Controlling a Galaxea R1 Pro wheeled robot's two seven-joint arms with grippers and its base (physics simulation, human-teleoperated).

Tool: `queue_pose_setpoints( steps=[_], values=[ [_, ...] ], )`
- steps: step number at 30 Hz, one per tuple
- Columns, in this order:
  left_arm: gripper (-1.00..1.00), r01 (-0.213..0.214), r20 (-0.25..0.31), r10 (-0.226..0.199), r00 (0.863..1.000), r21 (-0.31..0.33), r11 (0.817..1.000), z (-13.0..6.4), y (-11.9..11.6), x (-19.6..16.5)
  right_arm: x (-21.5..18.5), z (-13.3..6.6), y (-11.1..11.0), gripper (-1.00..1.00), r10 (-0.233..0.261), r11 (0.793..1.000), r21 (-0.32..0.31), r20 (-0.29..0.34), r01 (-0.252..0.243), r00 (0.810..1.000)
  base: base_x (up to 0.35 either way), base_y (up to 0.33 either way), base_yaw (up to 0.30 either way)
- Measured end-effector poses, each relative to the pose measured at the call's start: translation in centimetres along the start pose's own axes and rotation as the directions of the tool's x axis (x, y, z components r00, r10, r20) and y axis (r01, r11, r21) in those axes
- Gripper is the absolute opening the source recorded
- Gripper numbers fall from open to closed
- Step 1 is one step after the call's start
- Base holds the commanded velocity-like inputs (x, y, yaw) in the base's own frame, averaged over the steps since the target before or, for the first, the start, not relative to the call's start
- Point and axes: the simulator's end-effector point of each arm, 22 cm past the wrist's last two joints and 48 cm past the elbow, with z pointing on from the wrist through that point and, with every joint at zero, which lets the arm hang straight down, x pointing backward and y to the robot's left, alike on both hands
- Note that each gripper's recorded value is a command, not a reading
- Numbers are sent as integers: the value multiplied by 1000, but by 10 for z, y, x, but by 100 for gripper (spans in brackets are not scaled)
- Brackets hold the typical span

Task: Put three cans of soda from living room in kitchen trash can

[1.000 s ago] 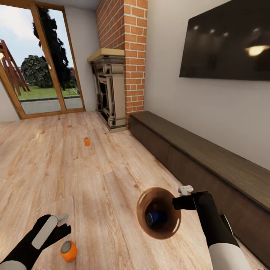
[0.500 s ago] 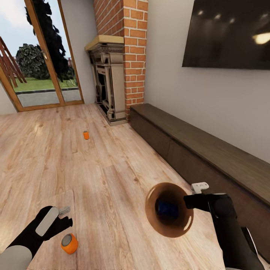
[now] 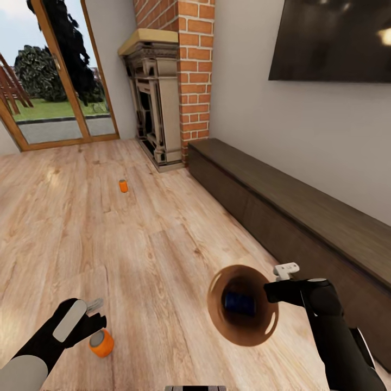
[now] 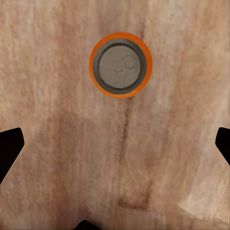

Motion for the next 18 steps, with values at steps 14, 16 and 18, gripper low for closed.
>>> queue_pose_setpoints(
  steps=[14,16,18],
  values=[
    [100,-20,10,19,1000,41,999,31,-9,-17,20,23,-4,-100,4,1000,3,-53,-4,999,0,0,0],
    [100,-27,10,26,1000,39,999,40,-6,-13,23,26,-4,-100,11,1000,-2,-61,-11,998,0,0,0],
    [100,-30,7,30,1000,35,999,45,-4,-10,26,29,-5,-100,11,1000,0,-69,-12,998,0,0,0]
  ],
)
